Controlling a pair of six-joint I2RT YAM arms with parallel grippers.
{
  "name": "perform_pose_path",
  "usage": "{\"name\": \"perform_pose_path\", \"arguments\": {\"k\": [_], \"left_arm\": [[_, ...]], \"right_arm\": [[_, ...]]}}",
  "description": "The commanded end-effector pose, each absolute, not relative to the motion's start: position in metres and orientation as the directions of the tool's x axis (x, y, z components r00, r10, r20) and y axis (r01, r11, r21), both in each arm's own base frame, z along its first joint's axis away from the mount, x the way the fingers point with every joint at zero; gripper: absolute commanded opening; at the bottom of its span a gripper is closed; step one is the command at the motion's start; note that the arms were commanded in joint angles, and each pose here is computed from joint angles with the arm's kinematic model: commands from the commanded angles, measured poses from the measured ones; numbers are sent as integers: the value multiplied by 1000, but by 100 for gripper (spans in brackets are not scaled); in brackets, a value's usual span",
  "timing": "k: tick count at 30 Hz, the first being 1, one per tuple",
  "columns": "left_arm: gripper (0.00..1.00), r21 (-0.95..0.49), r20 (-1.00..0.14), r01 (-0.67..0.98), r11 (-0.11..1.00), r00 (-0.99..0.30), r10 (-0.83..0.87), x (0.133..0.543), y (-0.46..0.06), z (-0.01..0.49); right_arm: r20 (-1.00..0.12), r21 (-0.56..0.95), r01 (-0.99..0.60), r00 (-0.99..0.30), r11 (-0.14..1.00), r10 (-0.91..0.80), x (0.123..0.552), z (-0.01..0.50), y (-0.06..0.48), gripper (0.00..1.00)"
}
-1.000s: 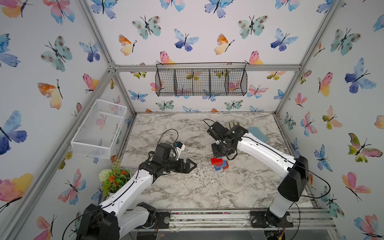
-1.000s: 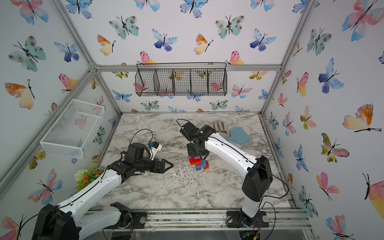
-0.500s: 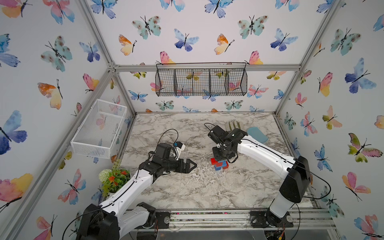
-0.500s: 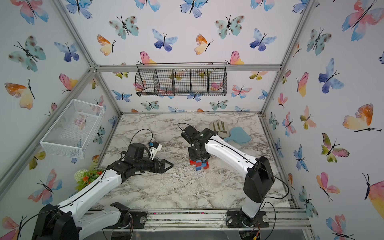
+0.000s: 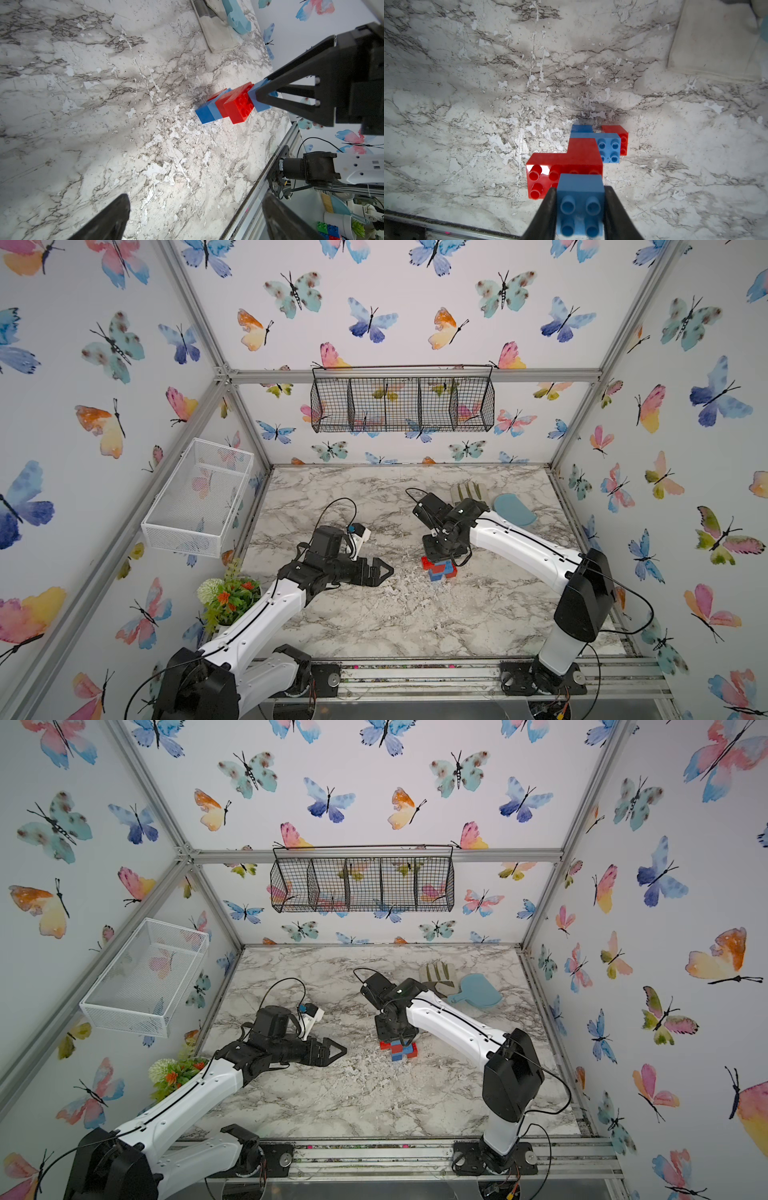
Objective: Assemble a giraffe with lego
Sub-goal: Assemble the lego brick with the lego brick.
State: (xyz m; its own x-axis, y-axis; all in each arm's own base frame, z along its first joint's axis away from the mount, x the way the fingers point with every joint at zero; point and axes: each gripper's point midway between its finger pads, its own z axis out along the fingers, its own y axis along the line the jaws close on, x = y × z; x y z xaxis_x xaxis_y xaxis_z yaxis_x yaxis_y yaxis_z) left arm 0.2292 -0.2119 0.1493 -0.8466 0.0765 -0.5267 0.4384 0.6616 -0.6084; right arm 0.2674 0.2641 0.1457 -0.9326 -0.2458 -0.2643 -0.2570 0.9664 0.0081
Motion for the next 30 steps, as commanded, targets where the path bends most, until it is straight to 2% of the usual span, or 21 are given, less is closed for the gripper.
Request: {"name": "perform_pose_path", "arguments": {"k": [1, 16, 30], "left_arm": [[98, -611, -519, 436, 661, -851, 81, 227, -212, 145], [98, -610, -522, 437, 661, -849, 80, 227, -212, 146], [98, -609, -521, 436, 663, -850, 80, 227, -212, 145]], "right_arm": [[-257, -36, -245, -935, 969, -246, 272, 136, 256, 29], [-233, -47, -248, -939, 968, -252, 266, 125, 251, 29], [-160, -39, -229, -959, 973, -233, 246, 105, 240, 27]]}}
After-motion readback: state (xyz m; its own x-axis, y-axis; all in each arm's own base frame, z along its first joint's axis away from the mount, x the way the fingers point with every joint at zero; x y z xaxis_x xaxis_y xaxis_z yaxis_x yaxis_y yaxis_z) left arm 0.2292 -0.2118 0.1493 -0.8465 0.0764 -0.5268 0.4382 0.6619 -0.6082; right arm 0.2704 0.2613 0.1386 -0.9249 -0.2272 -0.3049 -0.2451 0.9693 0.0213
